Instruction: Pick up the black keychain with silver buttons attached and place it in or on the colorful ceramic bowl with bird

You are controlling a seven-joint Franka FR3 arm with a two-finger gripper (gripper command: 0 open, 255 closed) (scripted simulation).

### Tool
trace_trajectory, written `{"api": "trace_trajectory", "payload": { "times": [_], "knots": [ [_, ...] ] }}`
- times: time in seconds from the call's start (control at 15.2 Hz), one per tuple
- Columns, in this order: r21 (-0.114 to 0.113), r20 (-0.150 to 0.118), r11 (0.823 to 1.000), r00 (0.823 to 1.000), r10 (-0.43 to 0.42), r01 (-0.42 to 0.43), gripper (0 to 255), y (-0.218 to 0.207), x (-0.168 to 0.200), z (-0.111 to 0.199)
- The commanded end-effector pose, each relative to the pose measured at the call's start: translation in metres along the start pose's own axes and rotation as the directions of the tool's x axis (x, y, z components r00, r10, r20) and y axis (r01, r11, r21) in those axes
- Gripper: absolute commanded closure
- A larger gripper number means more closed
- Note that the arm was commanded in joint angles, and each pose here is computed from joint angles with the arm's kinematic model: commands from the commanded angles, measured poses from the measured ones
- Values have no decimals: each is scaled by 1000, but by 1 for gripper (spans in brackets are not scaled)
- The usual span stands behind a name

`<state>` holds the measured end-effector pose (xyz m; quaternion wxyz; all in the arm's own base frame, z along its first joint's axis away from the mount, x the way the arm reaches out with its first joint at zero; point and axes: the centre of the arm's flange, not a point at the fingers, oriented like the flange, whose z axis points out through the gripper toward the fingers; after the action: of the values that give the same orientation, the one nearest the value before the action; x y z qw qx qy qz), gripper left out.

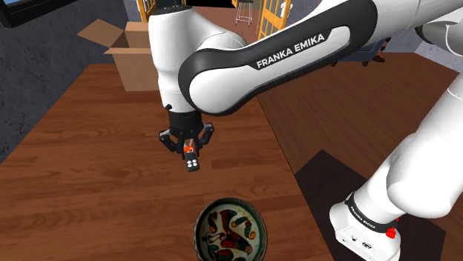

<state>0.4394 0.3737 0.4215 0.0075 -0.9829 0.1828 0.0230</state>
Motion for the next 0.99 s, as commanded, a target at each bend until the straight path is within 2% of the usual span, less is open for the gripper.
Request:
{"api": "trace_trajectory", "payload": {
  "times": [0.0,0.92],
  "knots": [
    [0,0,1000,1000,1,-1,255,4,-25,1],
    [0,0,1000,1000,1,-1,255,47,-205,0]
  ]
}}
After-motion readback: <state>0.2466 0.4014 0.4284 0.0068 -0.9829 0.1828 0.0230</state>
